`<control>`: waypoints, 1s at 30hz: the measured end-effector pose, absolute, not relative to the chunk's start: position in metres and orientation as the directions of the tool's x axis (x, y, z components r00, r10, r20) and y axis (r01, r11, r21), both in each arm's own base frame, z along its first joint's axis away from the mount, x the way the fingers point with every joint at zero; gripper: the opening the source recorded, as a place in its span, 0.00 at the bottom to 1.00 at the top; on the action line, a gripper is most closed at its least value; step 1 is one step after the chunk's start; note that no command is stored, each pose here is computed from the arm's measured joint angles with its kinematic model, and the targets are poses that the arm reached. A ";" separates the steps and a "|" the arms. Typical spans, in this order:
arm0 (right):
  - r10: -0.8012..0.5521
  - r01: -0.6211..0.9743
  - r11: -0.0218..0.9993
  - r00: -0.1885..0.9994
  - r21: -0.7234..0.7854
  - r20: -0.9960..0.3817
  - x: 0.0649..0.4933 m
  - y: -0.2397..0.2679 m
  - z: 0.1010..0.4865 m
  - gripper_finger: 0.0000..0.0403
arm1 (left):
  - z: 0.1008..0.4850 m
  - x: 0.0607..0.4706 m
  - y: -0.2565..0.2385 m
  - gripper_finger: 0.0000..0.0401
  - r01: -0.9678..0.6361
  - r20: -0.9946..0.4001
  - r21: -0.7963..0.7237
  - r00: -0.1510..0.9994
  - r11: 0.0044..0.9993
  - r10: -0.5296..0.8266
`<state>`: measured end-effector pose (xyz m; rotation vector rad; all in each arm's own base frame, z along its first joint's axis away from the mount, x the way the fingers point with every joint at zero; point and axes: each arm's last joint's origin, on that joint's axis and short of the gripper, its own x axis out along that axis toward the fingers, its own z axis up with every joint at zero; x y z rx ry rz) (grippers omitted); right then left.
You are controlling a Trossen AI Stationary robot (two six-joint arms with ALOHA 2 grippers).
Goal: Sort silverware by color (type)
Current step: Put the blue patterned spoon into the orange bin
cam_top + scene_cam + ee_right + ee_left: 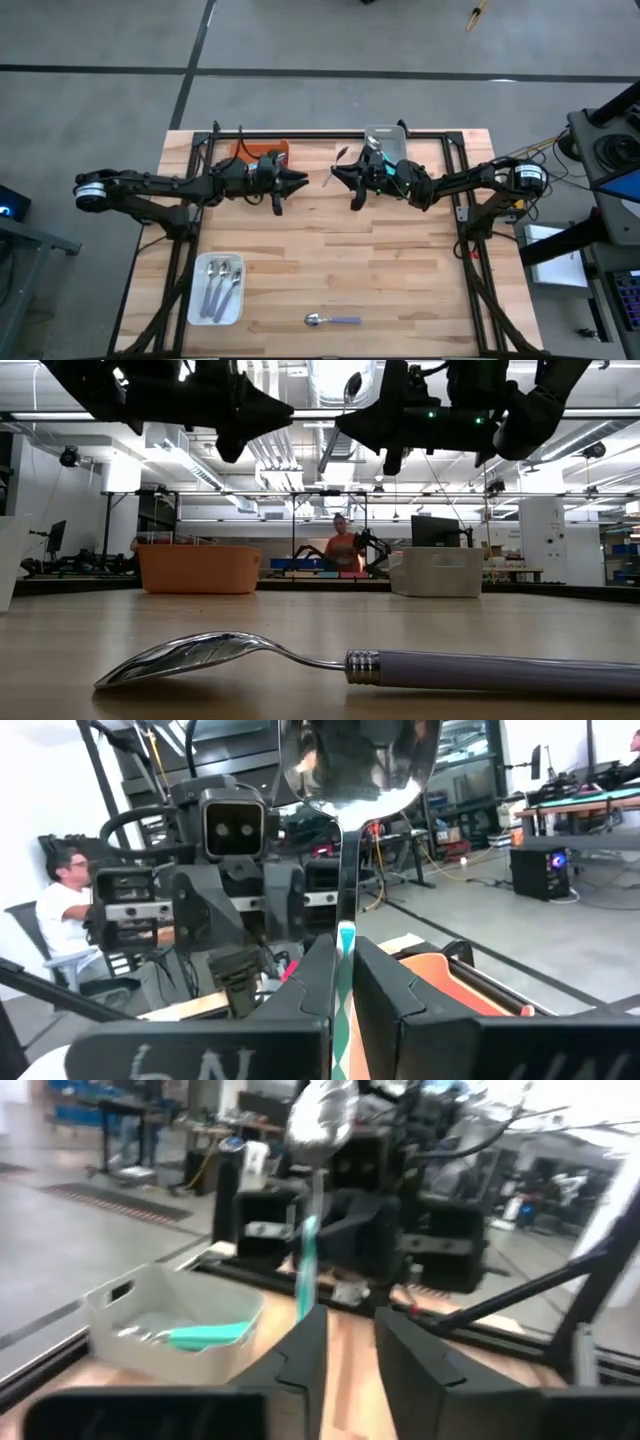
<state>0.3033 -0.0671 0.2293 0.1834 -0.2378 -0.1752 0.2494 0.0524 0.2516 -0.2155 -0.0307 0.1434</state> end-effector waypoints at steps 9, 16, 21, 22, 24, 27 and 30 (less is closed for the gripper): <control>-0.204 0.156 0.966 0.951 0.208 0.233 0.311 -0.057 0.220 0.03 | 0.250 0.251 0.053 0.31 -0.229 0.015 -0.225 0.971 0.947 0.238; -0.232 0.172 0.960 0.930 0.221 0.286 0.319 -0.054 0.210 0.03 | 0.236 0.263 0.040 0.31 -0.268 -0.033 -0.167 0.963 0.949 0.266; -0.234 0.166 0.958 0.925 0.233 0.300 0.333 -0.057 0.211 0.03 | 0.223 0.268 0.036 0.31 -0.415 -0.088 -0.039 0.907 0.909 0.411; -0.234 0.166 0.958 0.924 0.233 0.303 0.336 -0.057 0.211 0.03 | 0.221 0.269 0.036 0.31 -0.436 -0.096 -0.018 0.897 0.900 0.433; -0.236 0.168 0.958 0.924 0.232 0.302 0.343 -0.058 0.210 0.03 | 0.217 0.271 0.036 0.31 -0.457 -0.107 0.008 0.884 0.890 0.455; -0.240 0.175 0.957 0.924 0.230 0.296 0.350 -0.060 0.207 0.03 | 0.211 0.274 0.037 0.31 -0.471 -0.121 0.016 0.875 0.882 0.470; -0.230 0.166 0.961 0.925 0.221 0.304 0.356 -0.060 0.207 0.03 | 0.205 0.276 0.038 0.31 -0.508 -0.132 0.018 0.853 0.861 0.505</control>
